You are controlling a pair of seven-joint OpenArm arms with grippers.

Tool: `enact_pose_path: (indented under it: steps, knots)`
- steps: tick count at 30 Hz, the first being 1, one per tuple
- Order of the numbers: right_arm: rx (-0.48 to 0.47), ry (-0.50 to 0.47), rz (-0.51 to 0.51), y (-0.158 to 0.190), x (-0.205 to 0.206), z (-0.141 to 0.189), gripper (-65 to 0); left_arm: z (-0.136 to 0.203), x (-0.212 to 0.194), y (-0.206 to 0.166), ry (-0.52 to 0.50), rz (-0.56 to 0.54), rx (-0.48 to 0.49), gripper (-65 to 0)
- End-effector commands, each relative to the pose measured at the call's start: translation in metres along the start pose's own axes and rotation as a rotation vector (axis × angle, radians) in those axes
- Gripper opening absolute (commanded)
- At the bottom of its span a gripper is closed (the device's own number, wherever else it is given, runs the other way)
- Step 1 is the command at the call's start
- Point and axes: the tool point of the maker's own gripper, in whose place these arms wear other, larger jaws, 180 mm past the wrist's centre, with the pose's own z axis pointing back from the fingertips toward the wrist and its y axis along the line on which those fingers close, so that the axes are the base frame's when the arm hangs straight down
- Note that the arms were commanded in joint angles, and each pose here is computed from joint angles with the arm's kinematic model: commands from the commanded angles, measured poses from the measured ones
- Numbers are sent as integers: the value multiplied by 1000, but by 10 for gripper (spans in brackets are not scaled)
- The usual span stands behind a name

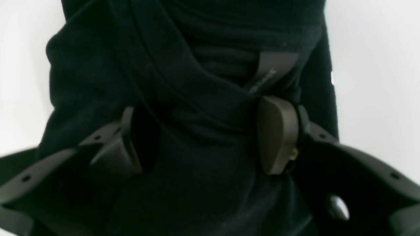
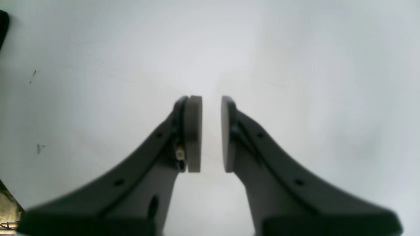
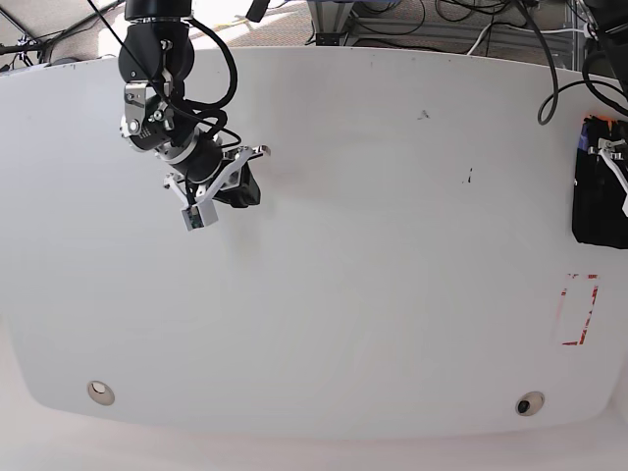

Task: Fold the T-shirt properly
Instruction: 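Release the shirt with the left gripper and lift both grippers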

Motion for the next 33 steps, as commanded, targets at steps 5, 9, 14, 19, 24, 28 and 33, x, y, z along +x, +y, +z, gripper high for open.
enact_pose_path:
  steps: [5, 9, 14, 19, 24, 28, 33]
  knots:
    - [7, -69, 37, 7, 20, 10, -556, 31, 15, 51, -10, -30, 130, -231]
    - [6, -73, 43, 8, 21, 11, -556, 56, 57, 56, -86, -111, 199, -231]
    - [-70, -107, 121, -7, 24, 15, -556, 73, 111, 15, -246, -178, 207, -267]
    - [-178, -187, 245, -21, 22, 23, -556, 78, 134, -42, -372, -178, 153, -290]
    - [-249, -234, 343, -24, 5, 32, -556, 79, 152, -117, -538, -166, 21, -290]
    - [-313, -272, 383, -36, -10, 48, -556, 77, 156, -176, -651, -122, -82, -290]
    - [-355, -288, 327, -43, -41, 74, -556, 88, 123, -219, -710, -57, -119, -290]
